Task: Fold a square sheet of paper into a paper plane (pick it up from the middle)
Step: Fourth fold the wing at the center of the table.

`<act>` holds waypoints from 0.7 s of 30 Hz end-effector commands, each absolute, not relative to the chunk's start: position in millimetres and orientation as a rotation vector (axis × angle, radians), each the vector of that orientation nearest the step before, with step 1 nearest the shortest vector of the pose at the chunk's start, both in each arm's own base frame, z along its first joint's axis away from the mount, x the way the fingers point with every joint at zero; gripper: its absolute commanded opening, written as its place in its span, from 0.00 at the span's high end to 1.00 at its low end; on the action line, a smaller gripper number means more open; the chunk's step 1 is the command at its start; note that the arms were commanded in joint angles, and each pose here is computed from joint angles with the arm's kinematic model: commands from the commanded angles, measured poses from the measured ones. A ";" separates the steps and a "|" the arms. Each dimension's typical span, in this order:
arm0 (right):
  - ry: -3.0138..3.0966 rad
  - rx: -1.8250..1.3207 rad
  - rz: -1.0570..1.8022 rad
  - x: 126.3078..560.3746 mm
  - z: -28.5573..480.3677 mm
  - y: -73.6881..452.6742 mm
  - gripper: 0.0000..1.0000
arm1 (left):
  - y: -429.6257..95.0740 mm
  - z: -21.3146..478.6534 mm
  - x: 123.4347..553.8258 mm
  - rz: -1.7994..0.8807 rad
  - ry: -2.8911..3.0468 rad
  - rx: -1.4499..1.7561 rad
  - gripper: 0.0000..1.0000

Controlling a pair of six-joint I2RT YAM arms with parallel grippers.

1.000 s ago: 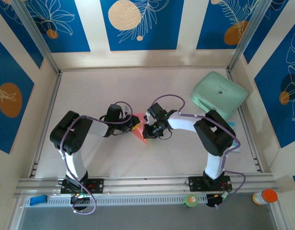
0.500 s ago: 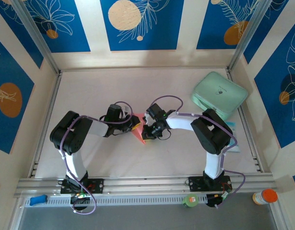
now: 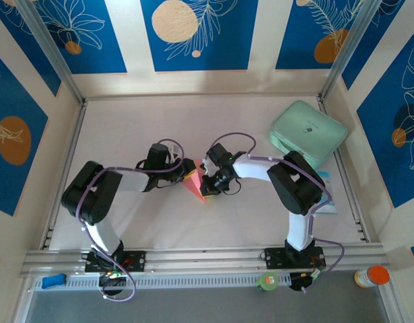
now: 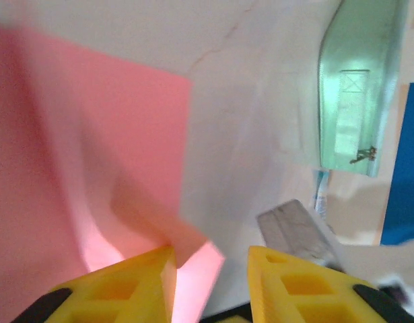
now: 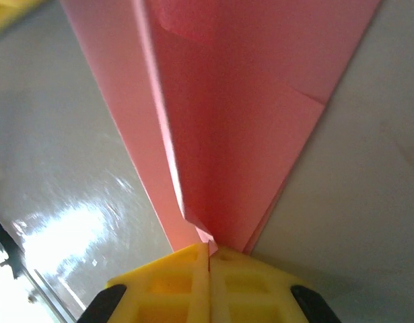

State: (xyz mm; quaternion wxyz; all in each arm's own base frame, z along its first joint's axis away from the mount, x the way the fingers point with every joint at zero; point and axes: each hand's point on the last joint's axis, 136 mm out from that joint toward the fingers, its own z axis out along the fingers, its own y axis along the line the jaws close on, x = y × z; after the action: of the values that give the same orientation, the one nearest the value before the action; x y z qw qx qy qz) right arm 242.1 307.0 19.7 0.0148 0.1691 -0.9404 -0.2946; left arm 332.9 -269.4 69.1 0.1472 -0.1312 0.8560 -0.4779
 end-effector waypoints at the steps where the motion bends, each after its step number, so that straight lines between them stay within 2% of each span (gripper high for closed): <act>1: -2.856 0.690 -0.849 232.8 23.6 295.3 0.95 | -258.5 79.2 330.0 -1.288 2.462 -0.341 0.64; 9: -2.819 0.888 -0.821 231.7 29.8 287.5 0.97 | -245.2 75.2 311.9 -1.220 2.494 -0.317 0.64; 21: -2.785 0.775 -0.850 229.3 11.1 288.9 0.96 | -262.7 62.7 303.9 -1.302 2.516 -0.308 0.67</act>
State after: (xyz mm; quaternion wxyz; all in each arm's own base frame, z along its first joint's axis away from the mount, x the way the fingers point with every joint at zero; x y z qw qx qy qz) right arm 232.8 289.1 16.7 0.0472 0.2667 -0.9227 -0.2744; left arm 309.7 -256.8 65.2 0.1532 -0.1159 0.8758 -0.4427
